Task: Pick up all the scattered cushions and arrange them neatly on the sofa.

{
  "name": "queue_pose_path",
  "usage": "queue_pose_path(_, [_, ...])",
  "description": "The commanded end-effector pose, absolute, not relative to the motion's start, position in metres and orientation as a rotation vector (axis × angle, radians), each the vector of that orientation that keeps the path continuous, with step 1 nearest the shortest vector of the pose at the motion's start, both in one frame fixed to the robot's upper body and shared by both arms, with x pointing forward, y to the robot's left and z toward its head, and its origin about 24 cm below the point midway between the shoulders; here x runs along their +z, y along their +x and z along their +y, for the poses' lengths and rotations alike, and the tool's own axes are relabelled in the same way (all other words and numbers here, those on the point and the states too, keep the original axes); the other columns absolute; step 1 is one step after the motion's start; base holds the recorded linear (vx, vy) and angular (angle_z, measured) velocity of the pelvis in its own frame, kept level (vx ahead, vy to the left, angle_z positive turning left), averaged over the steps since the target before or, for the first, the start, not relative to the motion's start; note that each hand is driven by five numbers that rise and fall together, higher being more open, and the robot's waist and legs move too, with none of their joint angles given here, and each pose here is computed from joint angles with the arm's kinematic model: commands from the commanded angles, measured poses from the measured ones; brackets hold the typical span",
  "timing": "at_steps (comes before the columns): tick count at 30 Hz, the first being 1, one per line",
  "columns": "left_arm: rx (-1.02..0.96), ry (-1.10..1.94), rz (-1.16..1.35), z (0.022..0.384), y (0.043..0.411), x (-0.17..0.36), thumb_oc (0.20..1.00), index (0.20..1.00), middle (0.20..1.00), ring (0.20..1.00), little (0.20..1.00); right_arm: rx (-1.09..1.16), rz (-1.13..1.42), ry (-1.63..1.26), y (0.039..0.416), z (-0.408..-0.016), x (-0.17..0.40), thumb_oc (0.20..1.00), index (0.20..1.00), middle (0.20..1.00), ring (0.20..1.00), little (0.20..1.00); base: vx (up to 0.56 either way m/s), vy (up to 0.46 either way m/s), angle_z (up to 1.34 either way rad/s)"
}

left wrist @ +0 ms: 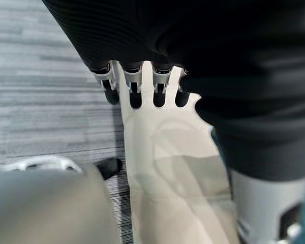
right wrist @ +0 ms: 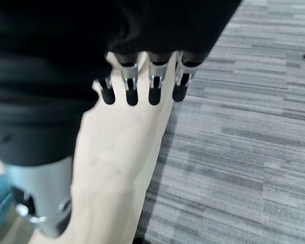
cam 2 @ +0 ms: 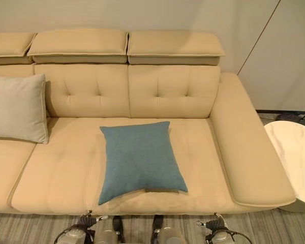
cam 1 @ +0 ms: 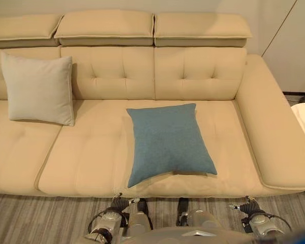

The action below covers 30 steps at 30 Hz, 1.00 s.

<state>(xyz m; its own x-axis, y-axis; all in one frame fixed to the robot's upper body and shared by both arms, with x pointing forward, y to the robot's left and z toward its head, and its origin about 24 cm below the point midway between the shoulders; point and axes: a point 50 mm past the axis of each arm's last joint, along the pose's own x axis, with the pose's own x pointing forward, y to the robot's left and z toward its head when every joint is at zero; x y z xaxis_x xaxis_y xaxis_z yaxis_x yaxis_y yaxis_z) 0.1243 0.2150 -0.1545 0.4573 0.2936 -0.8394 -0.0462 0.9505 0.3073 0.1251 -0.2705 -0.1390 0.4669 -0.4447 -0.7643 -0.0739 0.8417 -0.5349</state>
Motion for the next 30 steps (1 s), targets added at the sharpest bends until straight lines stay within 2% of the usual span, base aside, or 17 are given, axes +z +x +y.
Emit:
queue_pose_path(1, [0.283,0.273,1.034,0.235,0.123,-0.148,1.0,1.0,1.0,1.0,1.0,-0.322,0.941,-0.497,0.152,-0.274,-0.125,1.0,1.0,1.0,1.0,1.0,0.13,0.045,-0.07])
queue_pose_path(6, [0.372,0.239,0.943,0.246,0.135,-0.137,1.0,1.0,1.0,1.0,1.0,-0.393,0.807,-0.488,0.175,-0.29,-0.103,1.0,1.0,1.0,1.0,1.0,0.13,0.052,-0.02])
queue_pose_path(14, [0.487,0.108,0.648,0.253,0.189,-0.097,1.0,1.0,1.0,1.0,1.0,-0.458,0.563,-0.467,0.224,-0.294,-0.06,1.0,1.0,1.0,1.0,1.0,-0.01,-0.003,0.01])
queue_pose_path(16, [0.49,0.081,0.506,0.249,0.221,-0.072,1.0,1.0,1.0,1.0,1.0,-0.467,0.48,-0.441,0.247,-0.289,-0.043,1.0,1.0,1.0,1.0,1.0,-0.25,-0.048,-0.04])
queue_pose_path(21, [0.481,-0.023,0.265,0.232,0.273,-0.025,1.0,1.0,1.0,1.0,1.0,-0.509,0.314,-0.3,0.288,-0.281,-0.005,1.0,1.0,1.0,1.0,1.0,-0.21,-0.041,0.02])
queue_pose_path(30, [0.343,-0.15,-0.016,0.197,0.327,0.046,1.0,1.0,1.0,1.0,1.0,-0.483,0.102,-0.106,0.34,-0.268,0.057,1.0,1.0,1.0,1.0,1.0,-0.08,-0.049,0.0])
